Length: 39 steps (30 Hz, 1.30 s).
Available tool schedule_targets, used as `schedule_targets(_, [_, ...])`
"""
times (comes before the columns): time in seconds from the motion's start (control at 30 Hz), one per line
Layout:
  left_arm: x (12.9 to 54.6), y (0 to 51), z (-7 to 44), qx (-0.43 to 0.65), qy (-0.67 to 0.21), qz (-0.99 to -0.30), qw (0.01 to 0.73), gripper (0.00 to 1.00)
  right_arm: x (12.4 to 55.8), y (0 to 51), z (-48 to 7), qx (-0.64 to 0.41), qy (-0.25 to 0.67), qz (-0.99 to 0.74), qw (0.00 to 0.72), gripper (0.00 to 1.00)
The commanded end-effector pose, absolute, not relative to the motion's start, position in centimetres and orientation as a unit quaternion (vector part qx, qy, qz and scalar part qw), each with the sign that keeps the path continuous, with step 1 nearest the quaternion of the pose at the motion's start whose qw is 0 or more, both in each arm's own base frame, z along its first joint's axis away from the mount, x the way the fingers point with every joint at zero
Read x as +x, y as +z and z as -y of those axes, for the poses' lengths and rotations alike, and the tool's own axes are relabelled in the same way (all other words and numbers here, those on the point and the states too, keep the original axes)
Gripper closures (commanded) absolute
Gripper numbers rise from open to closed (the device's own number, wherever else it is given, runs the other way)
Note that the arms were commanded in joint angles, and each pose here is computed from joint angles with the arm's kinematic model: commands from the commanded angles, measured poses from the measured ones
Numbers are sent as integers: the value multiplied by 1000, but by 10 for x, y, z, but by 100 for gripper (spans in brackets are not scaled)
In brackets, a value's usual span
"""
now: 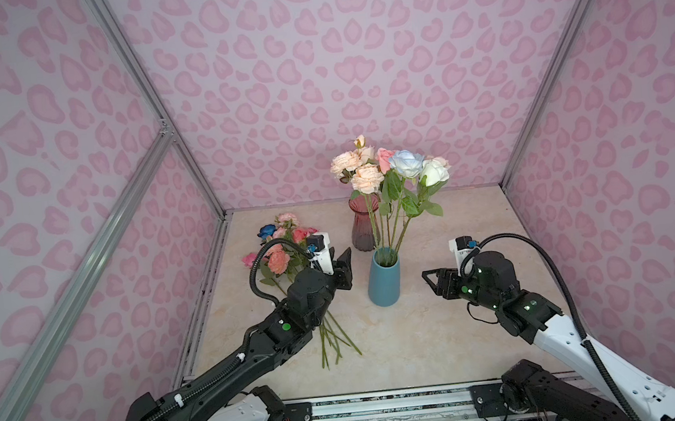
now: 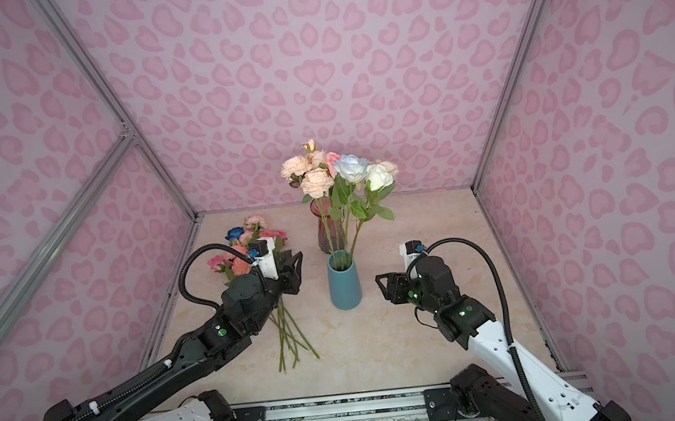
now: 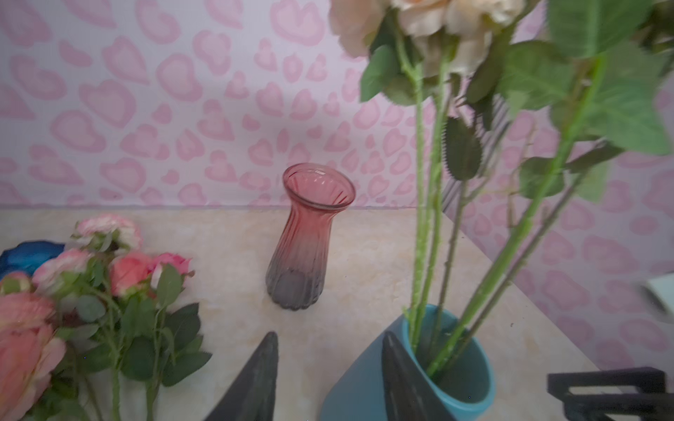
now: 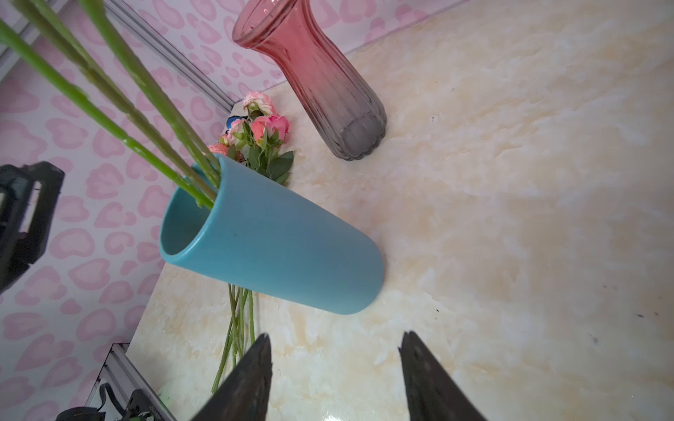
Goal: Arrange the flowers into the vase
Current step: 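Open the left gripper and lower it beside the teal cup base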
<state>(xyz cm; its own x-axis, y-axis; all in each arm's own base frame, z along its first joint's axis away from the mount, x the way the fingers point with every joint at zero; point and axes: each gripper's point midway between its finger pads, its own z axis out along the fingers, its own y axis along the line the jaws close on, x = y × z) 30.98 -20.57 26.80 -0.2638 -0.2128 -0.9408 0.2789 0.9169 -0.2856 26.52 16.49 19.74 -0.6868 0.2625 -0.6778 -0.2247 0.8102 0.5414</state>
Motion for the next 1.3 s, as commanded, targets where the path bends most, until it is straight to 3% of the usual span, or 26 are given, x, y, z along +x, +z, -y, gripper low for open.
schedule_targets(0.0, [318,226,178,-61,-188,-805,560,53,266,193,-157,33,288,-873,392,42])
schedule_targets(0.13, [331,189,171,-73,-183,-829,524,54,269,190,-154,42,278,-877,390,42])
schedule_targets(0.63, [364,139,214,7,-173,-846,504,57,272,196,-156,64,280,-884,370,41])
schedule_targets(0.83, [367,127,199,-9,-160,-861,482,55,272,193,-153,66,271,-887,369,42])
schedule_targets(1.27, [365,80,234,-15,-202,-882,426,59,281,203,-170,57,280,-890,355,44])
